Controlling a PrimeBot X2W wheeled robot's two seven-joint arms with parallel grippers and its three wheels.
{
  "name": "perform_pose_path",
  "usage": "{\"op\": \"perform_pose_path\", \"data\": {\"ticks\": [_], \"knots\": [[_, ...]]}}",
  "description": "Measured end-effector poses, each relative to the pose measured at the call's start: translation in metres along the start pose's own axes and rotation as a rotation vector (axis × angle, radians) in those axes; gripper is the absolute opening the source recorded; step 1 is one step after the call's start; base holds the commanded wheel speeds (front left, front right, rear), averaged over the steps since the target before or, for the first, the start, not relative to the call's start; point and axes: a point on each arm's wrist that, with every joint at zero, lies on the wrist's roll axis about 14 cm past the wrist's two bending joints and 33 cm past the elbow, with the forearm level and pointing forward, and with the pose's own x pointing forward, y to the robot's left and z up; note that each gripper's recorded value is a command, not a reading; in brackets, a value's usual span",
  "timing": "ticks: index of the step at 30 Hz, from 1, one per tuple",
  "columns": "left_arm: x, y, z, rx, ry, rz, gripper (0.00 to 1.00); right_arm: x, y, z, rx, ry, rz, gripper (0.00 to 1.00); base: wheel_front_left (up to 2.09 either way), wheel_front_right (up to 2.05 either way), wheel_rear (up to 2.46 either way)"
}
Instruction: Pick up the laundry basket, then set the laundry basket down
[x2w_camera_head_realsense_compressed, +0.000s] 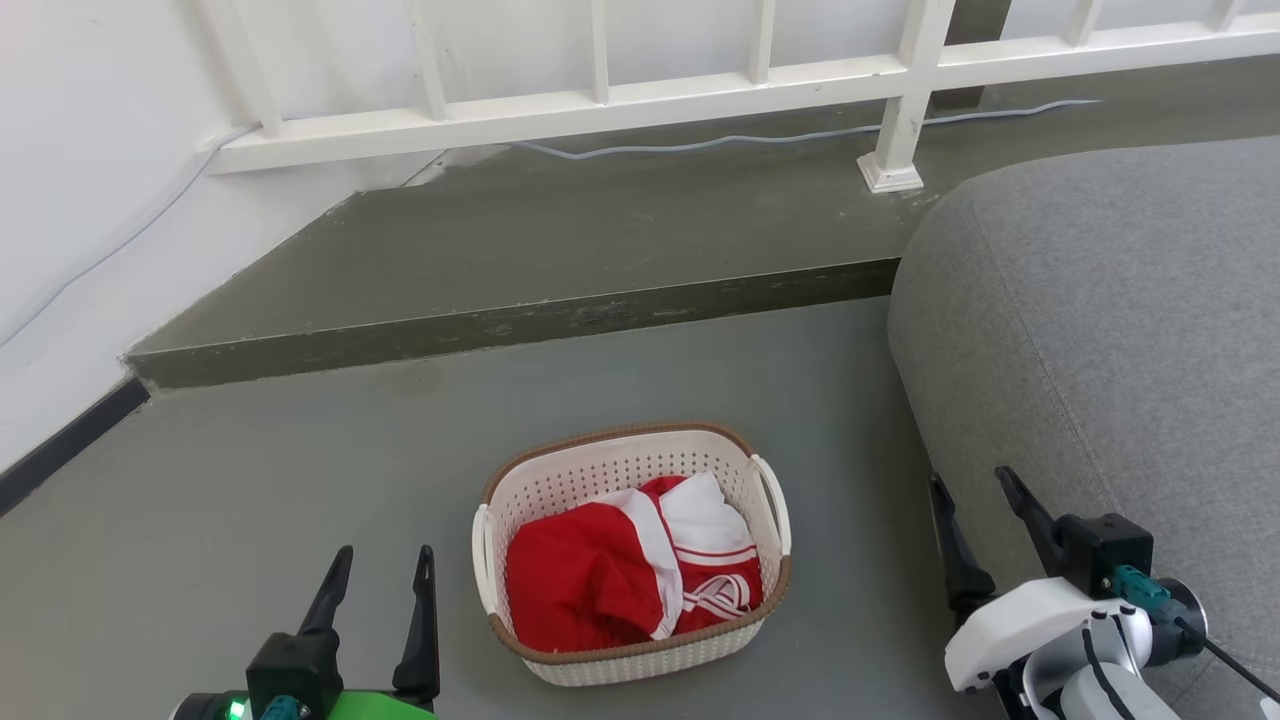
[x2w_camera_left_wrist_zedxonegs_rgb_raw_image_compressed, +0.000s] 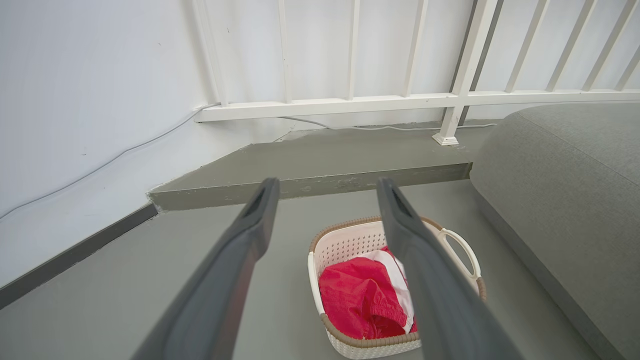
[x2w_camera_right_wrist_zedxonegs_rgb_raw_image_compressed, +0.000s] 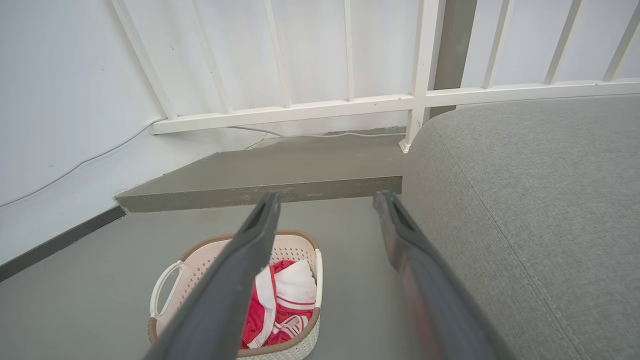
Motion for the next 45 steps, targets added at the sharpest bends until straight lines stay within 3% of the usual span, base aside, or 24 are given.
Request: {"op": "perform_pose_path", "data": {"ticks": [15,16,21,28,45], "knots": [[-0.004,0.002,0.003,0.0,-0.011,0.011,1.0,-0.003,0.001,0.0,-0.015,-0.004,-0.001,1.0,0.0,0.0,0.0],[-0.004,0.002,0.002,-0.001,-0.008,0.012,0.0,-0.004,0.001,-0.001,-0.013,-0.002,-0.002,0.0,0.0,0.0,0.0],[-0.008,-0.001,-0.014,-0.007,0.045,0.012,0.0,-0.015,0.004,-0.025,0.006,0.069,-0.01,0.0,0.0,0.0,0.0],[-0.012,-0.001,-0.018,-0.061,0.059,0.02,0.0,-0.016,0.002,-0.025,0.066,0.075,-0.023,0.0,0.0,0.0,0.0],[-0.01,0.014,-0.02,-0.306,0.089,0.09,0.0,-0.012,-0.012,-0.026,0.321,0.103,-0.099,0.0,0.0,0.0,0.0]]}}
